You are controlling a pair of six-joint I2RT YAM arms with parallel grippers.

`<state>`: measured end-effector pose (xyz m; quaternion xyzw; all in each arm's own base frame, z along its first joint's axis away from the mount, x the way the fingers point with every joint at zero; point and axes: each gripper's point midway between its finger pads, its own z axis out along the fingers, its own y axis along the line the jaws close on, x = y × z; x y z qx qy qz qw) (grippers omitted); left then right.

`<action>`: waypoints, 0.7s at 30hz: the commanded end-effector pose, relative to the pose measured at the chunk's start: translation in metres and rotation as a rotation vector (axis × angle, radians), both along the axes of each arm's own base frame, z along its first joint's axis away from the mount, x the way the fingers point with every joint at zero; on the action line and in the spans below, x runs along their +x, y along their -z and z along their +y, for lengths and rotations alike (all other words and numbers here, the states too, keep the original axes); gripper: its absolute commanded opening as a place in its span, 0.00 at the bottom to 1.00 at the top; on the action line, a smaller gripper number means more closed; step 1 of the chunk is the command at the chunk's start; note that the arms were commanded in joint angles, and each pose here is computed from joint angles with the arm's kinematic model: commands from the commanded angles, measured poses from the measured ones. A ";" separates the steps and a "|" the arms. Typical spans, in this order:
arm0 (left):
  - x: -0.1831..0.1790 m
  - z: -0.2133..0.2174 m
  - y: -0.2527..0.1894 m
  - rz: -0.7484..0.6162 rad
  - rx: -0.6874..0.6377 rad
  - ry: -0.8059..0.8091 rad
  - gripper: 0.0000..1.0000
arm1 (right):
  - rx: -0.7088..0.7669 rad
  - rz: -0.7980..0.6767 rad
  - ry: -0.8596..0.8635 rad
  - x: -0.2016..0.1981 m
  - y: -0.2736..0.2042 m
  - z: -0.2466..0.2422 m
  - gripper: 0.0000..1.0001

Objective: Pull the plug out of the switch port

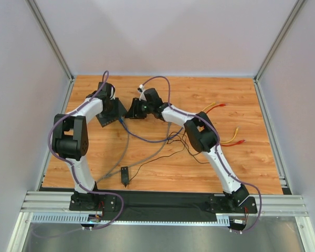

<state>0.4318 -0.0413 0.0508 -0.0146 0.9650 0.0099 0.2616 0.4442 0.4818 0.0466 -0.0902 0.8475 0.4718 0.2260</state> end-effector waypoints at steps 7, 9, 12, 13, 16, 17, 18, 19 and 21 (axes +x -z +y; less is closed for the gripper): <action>0.009 -0.003 -0.015 -0.053 -0.028 -0.005 0.60 | 0.109 0.001 0.024 0.010 -0.015 0.028 0.43; 0.009 -0.002 -0.014 -0.050 -0.026 -0.004 0.60 | 0.114 0.008 0.030 0.012 -0.008 0.031 0.43; 0.010 -0.003 -0.014 -0.051 -0.026 -0.004 0.60 | 0.130 0.034 0.039 0.013 -0.002 0.041 0.43; 0.010 -0.003 -0.014 -0.053 -0.026 -0.004 0.60 | 0.135 0.038 0.040 0.014 -0.002 0.043 0.43; 0.011 -0.003 -0.010 -0.045 -0.029 -0.002 0.59 | 0.136 0.053 0.042 0.012 0.004 0.048 0.43; 0.011 -0.003 -0.010 -0.045 -0.029 -0.002 0.60 | 0.133 0.053 0.049 0.012 0.004 0.048 0.43; 0.011 -0.004 -0.010 -0.042 -0.030 -0.001 0.59 | 0.123 0.062 0.054 0.011 0.012 0.045 0.43; 0.010 -0.003 -0.009 -0.036 -0.025 -0.002 0.60 | 0.121 0.060 0.060 0.012 0.012 0.043 0.43; 0.010 -0.002 -0.009 -0.038 -0.025 -0.004 0.60 | 0.119 0.068 0.064 0.010 0.015 0.042 0.43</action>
